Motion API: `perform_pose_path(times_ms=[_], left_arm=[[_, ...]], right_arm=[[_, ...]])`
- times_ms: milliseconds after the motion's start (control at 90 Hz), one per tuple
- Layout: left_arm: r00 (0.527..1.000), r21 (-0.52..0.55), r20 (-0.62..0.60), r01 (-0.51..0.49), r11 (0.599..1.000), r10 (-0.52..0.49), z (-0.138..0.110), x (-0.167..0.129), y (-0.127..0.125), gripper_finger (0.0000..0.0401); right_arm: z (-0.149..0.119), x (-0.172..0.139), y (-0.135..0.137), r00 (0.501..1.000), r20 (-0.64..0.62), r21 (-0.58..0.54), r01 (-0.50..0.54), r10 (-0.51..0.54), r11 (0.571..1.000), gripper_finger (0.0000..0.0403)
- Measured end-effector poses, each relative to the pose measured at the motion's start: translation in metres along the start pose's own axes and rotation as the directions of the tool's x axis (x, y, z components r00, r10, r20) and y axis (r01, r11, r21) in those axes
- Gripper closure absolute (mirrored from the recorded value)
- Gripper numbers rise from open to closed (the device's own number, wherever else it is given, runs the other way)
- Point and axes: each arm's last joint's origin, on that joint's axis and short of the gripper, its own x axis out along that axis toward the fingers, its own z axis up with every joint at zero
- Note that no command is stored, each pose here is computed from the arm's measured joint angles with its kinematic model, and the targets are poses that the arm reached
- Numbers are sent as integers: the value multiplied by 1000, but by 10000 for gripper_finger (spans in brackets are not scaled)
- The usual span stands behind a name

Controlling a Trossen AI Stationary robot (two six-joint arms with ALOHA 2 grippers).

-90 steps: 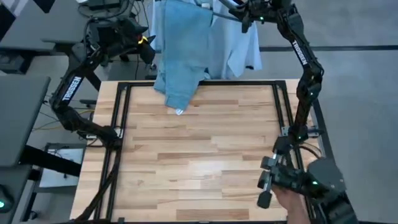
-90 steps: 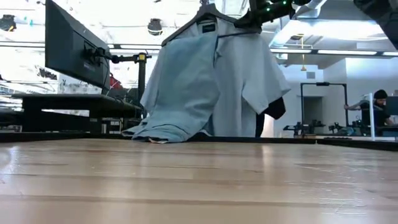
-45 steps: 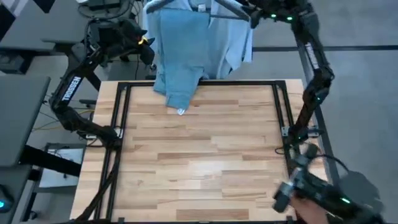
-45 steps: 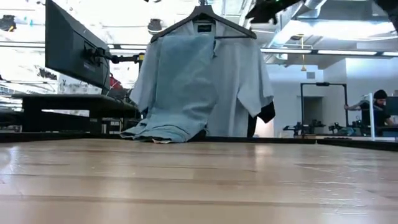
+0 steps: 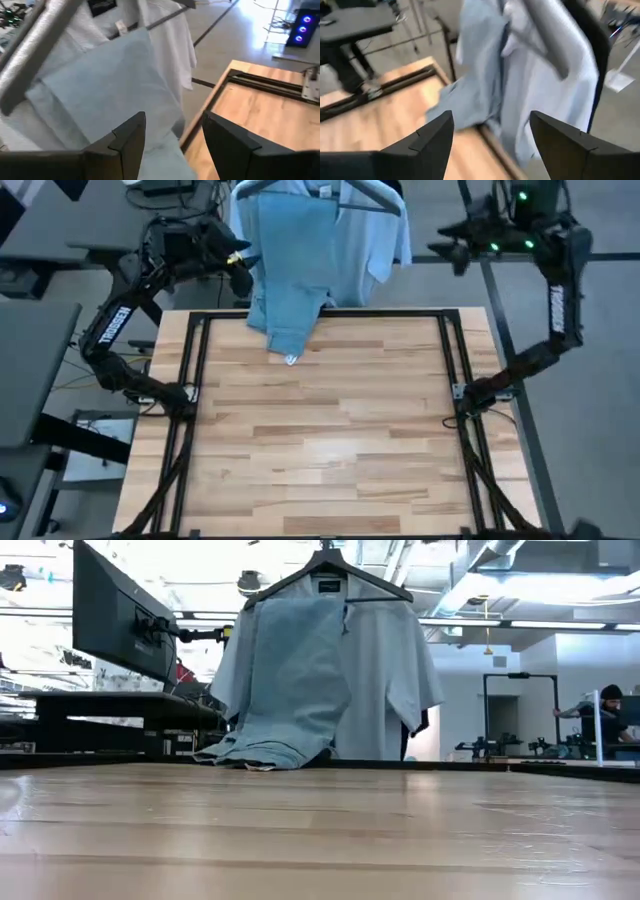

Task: Hang clothes
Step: Unhang the blue jeans from the rack

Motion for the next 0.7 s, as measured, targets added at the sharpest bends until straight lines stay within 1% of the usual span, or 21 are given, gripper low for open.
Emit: perform_pose_path(times_ms=[100,189,278,344,489,622,700], left_arm=[[999,-10,14,36,999,-36,-2,8,-10,223],[999,-37,15,47,998,-46,-4,14,-14,223],[999,-60,28,39,997,-37,-3,17,-15,223],[999,-92,37,32,995,-29,-2,17,-14,223],[999,-153,52,0,988,8,0,18,-13,223],[997,-192,44,-48,980,57,0,18,-12,223],[997,-203,41,-50,978,60,-1,18,-11,223]], right_arm=[[-8,-14,14,999,-36,8,-32,32,999,154],[-13,-23,25,997,-53,8,-64,64,998,154],[-16,-29,31,996,-45,-11,-81,80,997,154],[-17,-27,31,997,-20,-33,-75,75,997,154],[-10,-6,16,995,88,-75,-29,36,997,154],[-1,27,-1,988,154,-131,-2,22,991,154],[6,49,-12,981,195,-172,16,18,985,154]])
